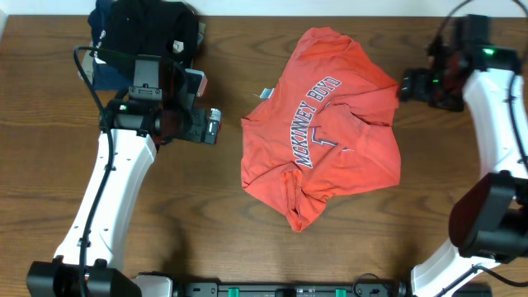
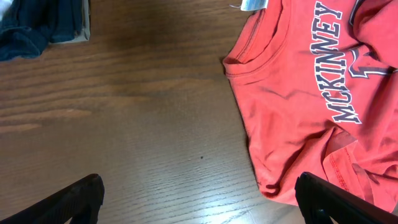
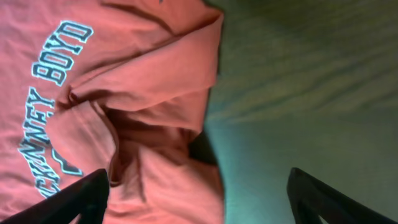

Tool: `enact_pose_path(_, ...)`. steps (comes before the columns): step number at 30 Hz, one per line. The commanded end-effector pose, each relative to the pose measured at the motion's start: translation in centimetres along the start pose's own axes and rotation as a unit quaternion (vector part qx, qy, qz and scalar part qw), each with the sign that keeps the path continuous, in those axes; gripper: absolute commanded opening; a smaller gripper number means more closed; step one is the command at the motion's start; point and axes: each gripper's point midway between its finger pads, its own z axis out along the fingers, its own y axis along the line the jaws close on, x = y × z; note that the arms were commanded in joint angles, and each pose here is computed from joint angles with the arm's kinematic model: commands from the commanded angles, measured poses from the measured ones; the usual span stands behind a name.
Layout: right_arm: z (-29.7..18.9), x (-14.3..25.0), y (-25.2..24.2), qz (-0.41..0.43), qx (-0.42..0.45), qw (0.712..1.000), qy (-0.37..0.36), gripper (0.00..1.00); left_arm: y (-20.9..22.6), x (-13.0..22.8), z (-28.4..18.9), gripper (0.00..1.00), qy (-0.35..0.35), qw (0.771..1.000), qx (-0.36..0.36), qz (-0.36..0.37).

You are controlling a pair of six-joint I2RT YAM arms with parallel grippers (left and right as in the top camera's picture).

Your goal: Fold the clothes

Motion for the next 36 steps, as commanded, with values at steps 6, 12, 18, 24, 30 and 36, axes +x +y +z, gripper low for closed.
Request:
enact_pose_path(6,8.3,4.2,3.1,-0.069,-0.139,0.986,0.058,0.73,0.0,0.0,0.2,0.99,-0.001,1.0,-0.001,-0.012)
enact_pose_path(12,11.2,6.4,3.6,-0.062,-0.172,0.979,0.088,0.52,0.1,-0.2,0.2,0.99,-0.005,1.0,-0.001,-0.011)
enact_pose_path(18,10.7,6.6,5.2,-0.062,-0.218,0.97,0.085,0.4,0.1,-0.3,0.2,0.99,-0.007,1.0,-0.001,-0.01)
enact_pose_path(24,7.8,4.7,4.9,-0.054,-0.223,0.972,0.051,0.39,0.1,-0.3,0.2,0.99,-0.006,1.0,-0.001,-0.01)
enact_pose_path(30,4.6,4.6,5.6,-0.058,-0.226,0.971,0.044,0.39,0.1,-0.3,0.5,0.99,-0.005,1.0,-0.001,-0.011)
enact_pose_path(36,5.4,7.1,6.5,-0.067,-0.208,0.972,0.09,0.31,0.4,-0.2,1.8,0.99,0.009,1.0,0.0,-0.011)
